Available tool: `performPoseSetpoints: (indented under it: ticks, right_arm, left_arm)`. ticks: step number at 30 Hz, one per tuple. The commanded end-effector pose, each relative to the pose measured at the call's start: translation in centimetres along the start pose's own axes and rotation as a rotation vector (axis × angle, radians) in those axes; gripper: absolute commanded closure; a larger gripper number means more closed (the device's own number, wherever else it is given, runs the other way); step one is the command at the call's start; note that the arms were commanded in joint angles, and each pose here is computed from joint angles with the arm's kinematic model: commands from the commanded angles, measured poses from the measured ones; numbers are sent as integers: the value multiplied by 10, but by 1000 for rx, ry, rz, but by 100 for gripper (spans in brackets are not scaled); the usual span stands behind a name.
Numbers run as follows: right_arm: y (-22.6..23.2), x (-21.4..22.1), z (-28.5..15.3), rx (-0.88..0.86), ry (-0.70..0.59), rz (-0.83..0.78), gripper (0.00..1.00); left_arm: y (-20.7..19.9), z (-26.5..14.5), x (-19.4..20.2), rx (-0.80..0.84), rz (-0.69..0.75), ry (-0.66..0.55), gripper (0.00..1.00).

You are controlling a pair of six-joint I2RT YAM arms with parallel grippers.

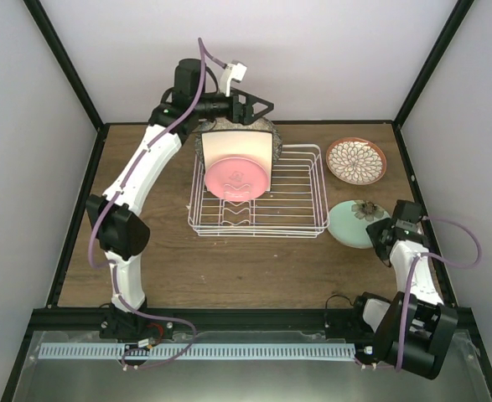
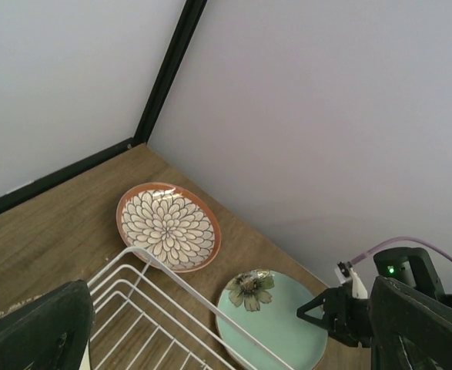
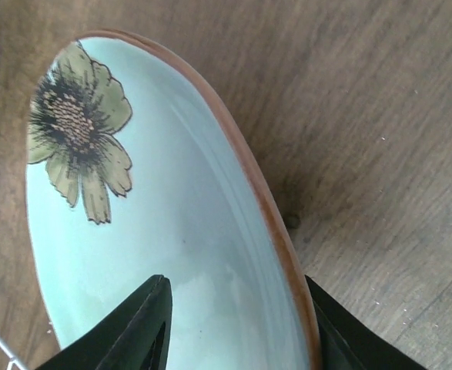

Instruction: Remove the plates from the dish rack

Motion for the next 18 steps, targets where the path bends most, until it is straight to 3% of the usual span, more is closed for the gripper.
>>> performPoseSetpoints:
  ticks: [1, 6, 15, 18]
  right_arm:
    - [-6, 1, 4, 20, -2, 12, 55]
    - [-14, 9, 11, 55, 32, 13, 47]
    - [-26, 16, 21, 124, 77, 0, 4]
    - [-23, 10, 13, 133, 67, -24, 0]
  left_arm:
    - [-19, -15, -4, 27, 18, -18, 0]
    - [-20, -18, 1, 28, 11, -17, 0]
    - [-18, -23, 13, 10, 27, 3, 0]
    - [-15, -26, 20, -20, 67, 27, 0]
Point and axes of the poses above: each gripper's point midway between its finger pads, its own z axis out along the fingers, its own y axis along the line the jaws close on, x = y × z, the point moved 4 cm from there along -z, back along the fingers, and after that the axes turned 12 degrees about -z, right-handed, at the moved point
